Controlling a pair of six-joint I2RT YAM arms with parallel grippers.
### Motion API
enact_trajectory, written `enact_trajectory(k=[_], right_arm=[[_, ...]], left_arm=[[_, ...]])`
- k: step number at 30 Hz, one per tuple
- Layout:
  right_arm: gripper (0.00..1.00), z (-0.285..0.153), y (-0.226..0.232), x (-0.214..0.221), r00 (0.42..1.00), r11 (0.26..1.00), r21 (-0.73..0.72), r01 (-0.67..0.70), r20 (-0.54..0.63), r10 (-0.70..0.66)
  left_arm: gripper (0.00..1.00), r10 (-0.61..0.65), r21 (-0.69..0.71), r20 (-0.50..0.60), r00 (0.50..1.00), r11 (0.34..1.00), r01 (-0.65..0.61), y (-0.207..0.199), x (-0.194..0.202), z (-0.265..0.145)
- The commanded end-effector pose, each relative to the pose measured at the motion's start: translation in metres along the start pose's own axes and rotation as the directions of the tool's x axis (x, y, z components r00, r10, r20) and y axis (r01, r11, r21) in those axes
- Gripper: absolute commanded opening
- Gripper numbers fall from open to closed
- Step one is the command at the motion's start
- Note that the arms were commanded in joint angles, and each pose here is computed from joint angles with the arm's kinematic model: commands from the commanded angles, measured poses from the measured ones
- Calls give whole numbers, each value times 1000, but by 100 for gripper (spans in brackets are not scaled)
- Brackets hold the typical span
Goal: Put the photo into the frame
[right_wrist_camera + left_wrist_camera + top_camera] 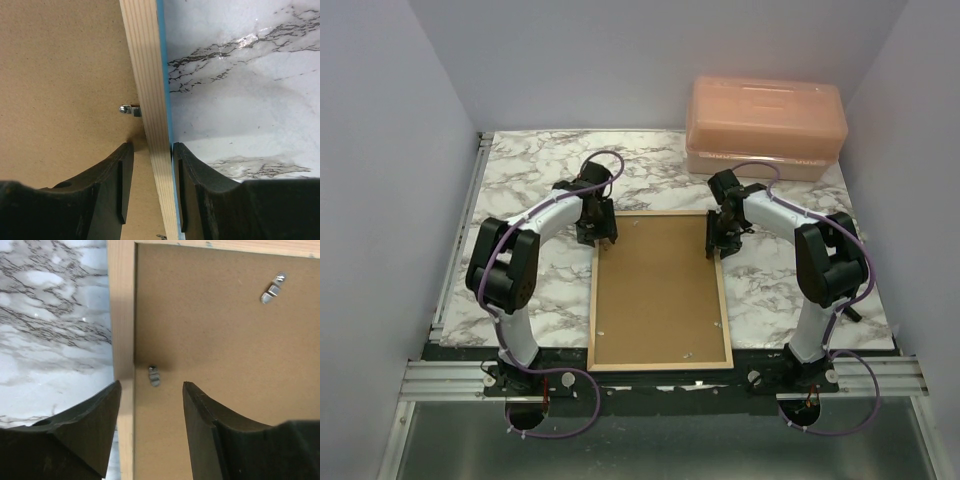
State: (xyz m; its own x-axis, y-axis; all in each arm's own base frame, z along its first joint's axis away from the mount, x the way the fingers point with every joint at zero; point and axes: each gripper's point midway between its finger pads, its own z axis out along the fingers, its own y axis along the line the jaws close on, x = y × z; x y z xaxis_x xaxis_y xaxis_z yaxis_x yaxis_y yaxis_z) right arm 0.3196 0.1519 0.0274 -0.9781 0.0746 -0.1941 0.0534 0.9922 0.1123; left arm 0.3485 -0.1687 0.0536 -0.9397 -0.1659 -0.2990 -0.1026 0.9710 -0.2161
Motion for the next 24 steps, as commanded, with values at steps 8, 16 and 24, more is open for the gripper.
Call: enact_trajectory(k=[8,16,24], right_arm=[[44,1,2,5,1000,1000,-28,4,-15,-4],[44,3,3,7,1000,999,-36,5,-24,-5],[44,7,4,11,999,999,-45,5,-37,-6]], left_arm=[[36,52,-153,-40,998,987,-57,13,17,28],[58,61,-156,4,998,986,-59,14,10,12],[61,39,-203,-13,999,978,-41,20,11,15]])
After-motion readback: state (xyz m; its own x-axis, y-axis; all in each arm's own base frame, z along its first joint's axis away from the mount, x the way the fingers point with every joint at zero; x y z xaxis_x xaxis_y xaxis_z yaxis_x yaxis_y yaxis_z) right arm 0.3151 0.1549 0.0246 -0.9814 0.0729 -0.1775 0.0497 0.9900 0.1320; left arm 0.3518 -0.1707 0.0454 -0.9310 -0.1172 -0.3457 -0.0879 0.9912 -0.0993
